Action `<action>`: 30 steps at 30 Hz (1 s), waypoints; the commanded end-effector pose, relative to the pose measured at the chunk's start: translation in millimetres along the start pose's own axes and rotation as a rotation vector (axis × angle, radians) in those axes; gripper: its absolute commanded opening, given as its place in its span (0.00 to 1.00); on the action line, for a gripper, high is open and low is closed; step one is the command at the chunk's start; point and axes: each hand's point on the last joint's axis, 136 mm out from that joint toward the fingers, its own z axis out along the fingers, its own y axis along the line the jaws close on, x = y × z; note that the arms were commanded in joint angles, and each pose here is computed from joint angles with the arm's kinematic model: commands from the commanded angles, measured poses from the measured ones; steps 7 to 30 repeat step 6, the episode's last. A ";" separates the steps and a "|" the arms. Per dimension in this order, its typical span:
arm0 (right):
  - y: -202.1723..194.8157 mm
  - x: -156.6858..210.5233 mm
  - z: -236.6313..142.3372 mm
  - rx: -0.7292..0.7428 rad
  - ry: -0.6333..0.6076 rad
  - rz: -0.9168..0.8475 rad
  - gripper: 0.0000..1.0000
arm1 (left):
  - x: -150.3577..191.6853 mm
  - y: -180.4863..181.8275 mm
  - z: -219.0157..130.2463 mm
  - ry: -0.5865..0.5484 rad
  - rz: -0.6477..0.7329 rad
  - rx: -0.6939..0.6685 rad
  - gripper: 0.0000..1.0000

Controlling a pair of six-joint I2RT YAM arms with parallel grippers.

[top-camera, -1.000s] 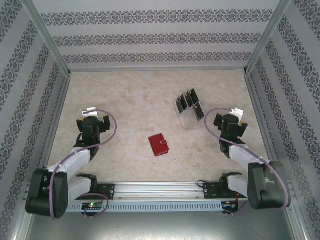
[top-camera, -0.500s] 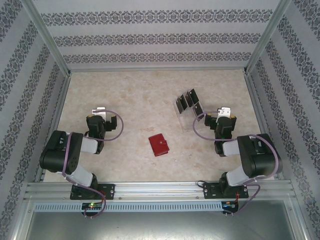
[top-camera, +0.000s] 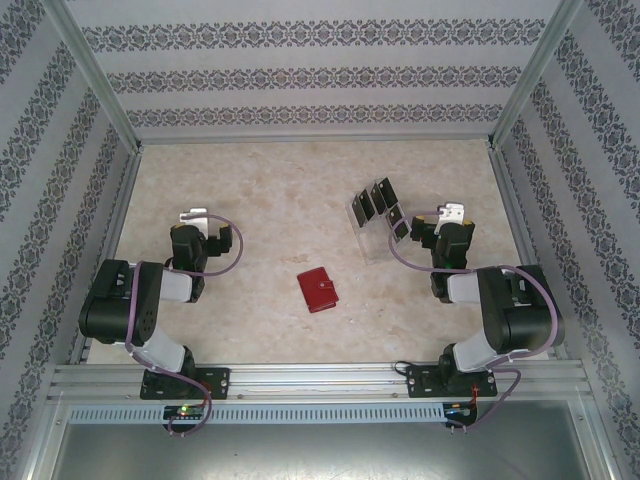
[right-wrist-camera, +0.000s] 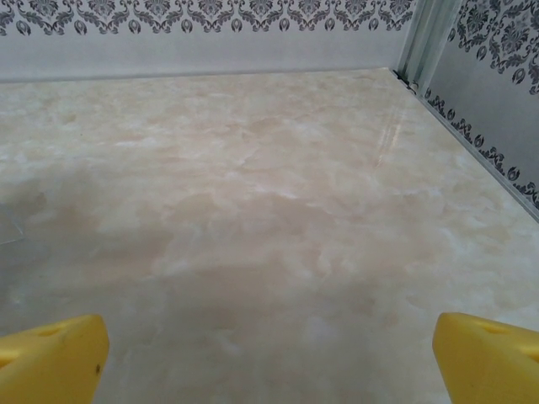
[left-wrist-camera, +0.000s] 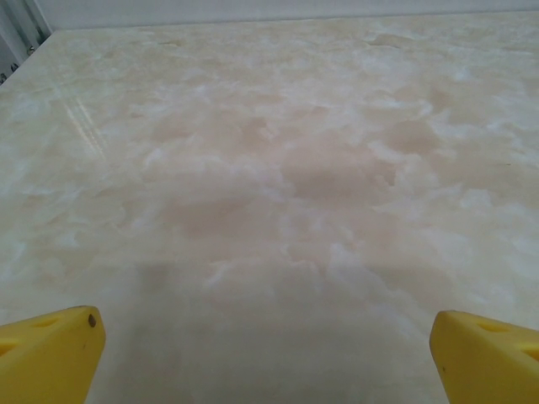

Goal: Put the credit cards into the card holder
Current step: Reset both arms

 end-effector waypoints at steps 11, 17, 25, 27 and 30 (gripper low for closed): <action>12.2 -10.7 1.6 -0.079 -0.018 -0.004 0.98 | -14.8 0.1 1.3 -0.050 -0.012 0.012 1.00; 12.2 -10.7 1.6 -0.079 -0.018 -0.004 0.98 | -14.8 0.1 1.3 -0.050 -0.012 0.012 1.00; 12.2 -10.7 1.6 -0.079 -0.018 -0.004 0.98 | -14.8 0.1 1.3 -0.050 -0.012 0.012 1.00; 12.2 -10.7 1.6 -0.079 -0.018 -0.004 0.98 | -14.8 0.1 1.3 -0.050 -0.012 0.012 1.00; 12.2 -10.7 1.6 -0.079 -0.018 -0.004 0.98 | -14.8 0.1 1.3 -0.050 -0.012 0.012 1.00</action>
